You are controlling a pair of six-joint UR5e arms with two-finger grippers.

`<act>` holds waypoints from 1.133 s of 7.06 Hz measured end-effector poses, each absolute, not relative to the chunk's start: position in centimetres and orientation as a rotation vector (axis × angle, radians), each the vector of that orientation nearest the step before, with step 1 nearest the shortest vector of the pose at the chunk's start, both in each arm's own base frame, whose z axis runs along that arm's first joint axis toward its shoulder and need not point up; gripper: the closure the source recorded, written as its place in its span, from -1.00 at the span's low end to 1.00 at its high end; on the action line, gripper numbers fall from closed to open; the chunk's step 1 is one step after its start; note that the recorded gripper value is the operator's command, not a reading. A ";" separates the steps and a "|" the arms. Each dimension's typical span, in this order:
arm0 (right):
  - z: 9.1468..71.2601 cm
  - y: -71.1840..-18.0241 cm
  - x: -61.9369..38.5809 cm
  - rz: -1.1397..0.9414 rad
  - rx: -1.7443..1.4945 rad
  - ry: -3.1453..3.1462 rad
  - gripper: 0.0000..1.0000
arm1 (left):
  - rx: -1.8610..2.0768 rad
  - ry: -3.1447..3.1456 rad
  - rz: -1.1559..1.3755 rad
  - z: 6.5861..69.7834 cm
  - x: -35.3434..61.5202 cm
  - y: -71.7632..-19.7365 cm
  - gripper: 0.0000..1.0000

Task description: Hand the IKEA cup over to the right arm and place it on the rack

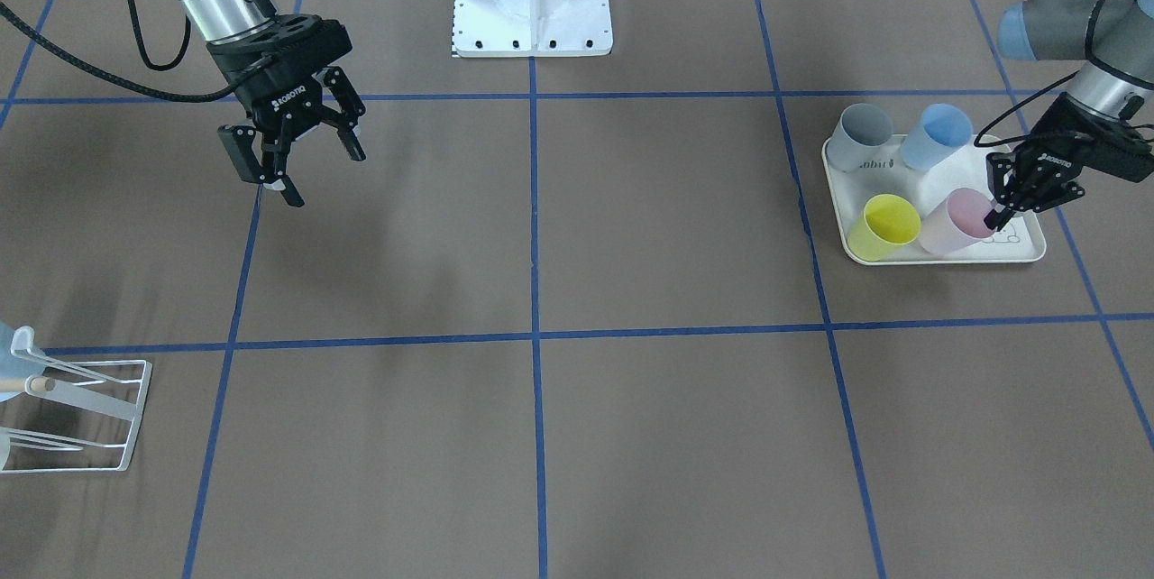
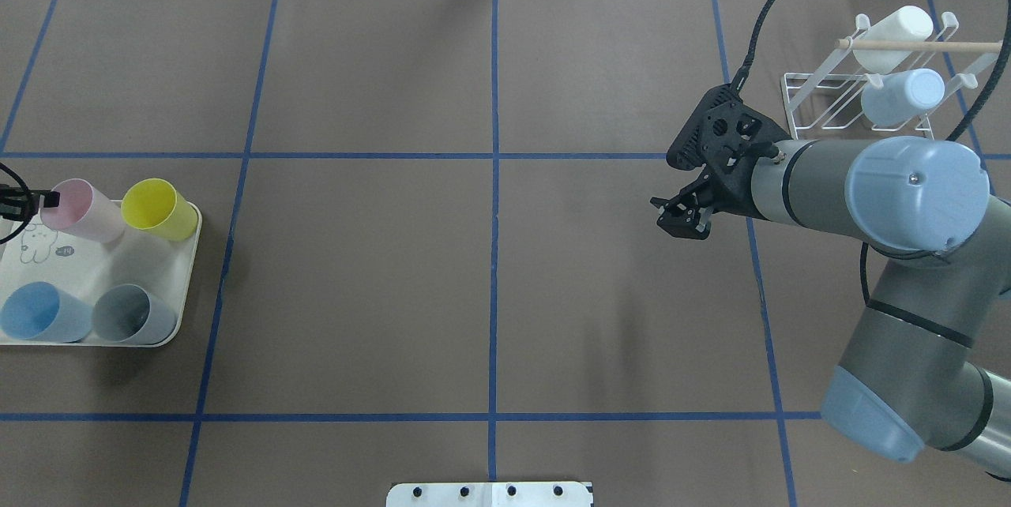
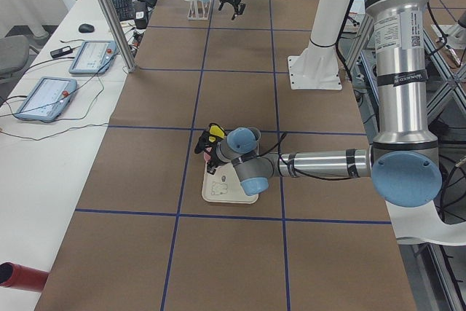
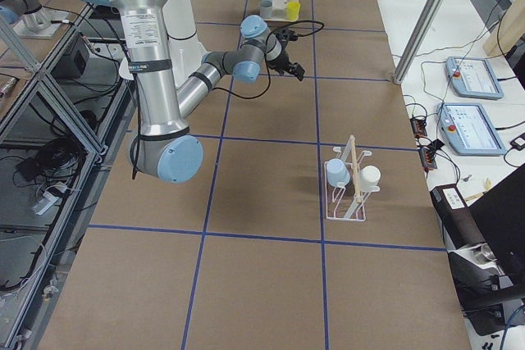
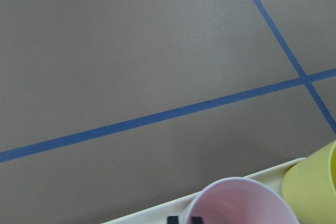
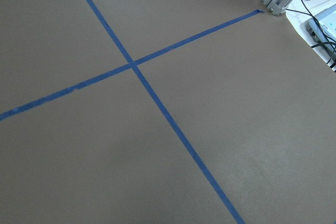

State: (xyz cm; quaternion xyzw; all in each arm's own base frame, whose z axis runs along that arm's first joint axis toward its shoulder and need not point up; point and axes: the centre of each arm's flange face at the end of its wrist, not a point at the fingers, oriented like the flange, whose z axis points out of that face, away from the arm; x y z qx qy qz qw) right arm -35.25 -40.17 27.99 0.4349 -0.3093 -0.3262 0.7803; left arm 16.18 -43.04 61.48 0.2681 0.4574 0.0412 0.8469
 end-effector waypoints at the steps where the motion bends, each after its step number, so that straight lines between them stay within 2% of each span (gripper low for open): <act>1: 27.8 -40.1 -35.4 -0.707 0.943 -0.674 -0.99 | 0.577 0.968 0.081 60.7 15.4 -43.3 1.00; 4: 24.9 -38.6 -38.3 -0.735 0.982 -0.744 -0.99 | 0.568 1.058 0.051 54.6 9.6 -44.3 1.00; 8: 24.3 -33.9 -45.3 -0.747 1.111 -0.980 -0.99 | 0.413 1.339 -0.103 39.0 8.9 -41.6 1.00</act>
